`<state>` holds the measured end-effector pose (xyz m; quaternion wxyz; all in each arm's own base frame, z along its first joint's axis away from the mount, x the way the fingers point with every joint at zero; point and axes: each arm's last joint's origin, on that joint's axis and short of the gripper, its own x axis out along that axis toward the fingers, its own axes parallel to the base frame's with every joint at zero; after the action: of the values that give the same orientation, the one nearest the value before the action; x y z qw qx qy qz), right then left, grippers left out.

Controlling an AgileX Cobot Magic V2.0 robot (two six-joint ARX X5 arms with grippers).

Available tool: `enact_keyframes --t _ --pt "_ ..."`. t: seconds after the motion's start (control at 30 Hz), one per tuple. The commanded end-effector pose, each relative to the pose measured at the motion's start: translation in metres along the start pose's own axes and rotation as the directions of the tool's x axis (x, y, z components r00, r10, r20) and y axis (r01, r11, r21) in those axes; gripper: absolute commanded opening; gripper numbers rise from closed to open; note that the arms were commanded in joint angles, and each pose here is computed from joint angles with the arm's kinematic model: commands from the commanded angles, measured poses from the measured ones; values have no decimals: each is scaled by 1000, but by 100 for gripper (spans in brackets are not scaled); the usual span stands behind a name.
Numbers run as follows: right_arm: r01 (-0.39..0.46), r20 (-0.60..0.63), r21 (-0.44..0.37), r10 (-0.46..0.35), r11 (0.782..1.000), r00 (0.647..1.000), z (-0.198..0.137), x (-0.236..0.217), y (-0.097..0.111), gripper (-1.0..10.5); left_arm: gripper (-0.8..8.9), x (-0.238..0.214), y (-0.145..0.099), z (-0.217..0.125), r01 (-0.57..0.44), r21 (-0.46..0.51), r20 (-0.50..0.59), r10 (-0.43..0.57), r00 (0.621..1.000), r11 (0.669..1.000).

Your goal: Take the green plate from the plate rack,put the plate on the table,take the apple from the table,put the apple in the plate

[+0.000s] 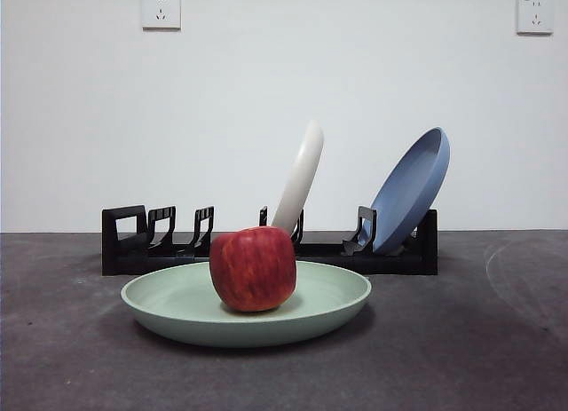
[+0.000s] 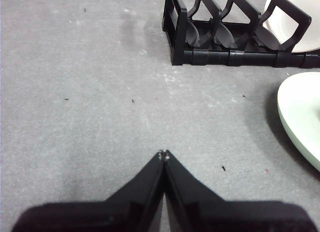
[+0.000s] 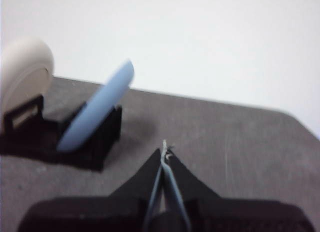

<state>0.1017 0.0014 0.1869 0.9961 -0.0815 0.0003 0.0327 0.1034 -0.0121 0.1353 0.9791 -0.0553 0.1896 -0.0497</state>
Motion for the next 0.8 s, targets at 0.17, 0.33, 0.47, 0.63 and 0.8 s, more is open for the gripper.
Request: enact_keyframes --t 0.17,0.33,0.47,0.63,0.8 --pt "45 -113 87 -35 995 993 -30 -5 4 -17 -2 0 0 0 3 -3 10 -3 1000 1000" --pt "61 -187 87 -44 994 981 -37 -6 4 -17 -2 0 0 0 3 -3 10 -3 1000 1000" --pt "69 -189 82 -52 994 981 -37 -6 4 -17 -2 0 0 0 3 -3 10 -3 1000 1000" --pt "73 -186 83 -57 994 981 -37 -6 4 -17 -2 0 0 0 3 -3 10 -3 1000 1000" --pt "73 -186 83 -57 994 981 -37 -6 4 -17 -2 0 0 0 3 -3 10 -3 1000 1000"
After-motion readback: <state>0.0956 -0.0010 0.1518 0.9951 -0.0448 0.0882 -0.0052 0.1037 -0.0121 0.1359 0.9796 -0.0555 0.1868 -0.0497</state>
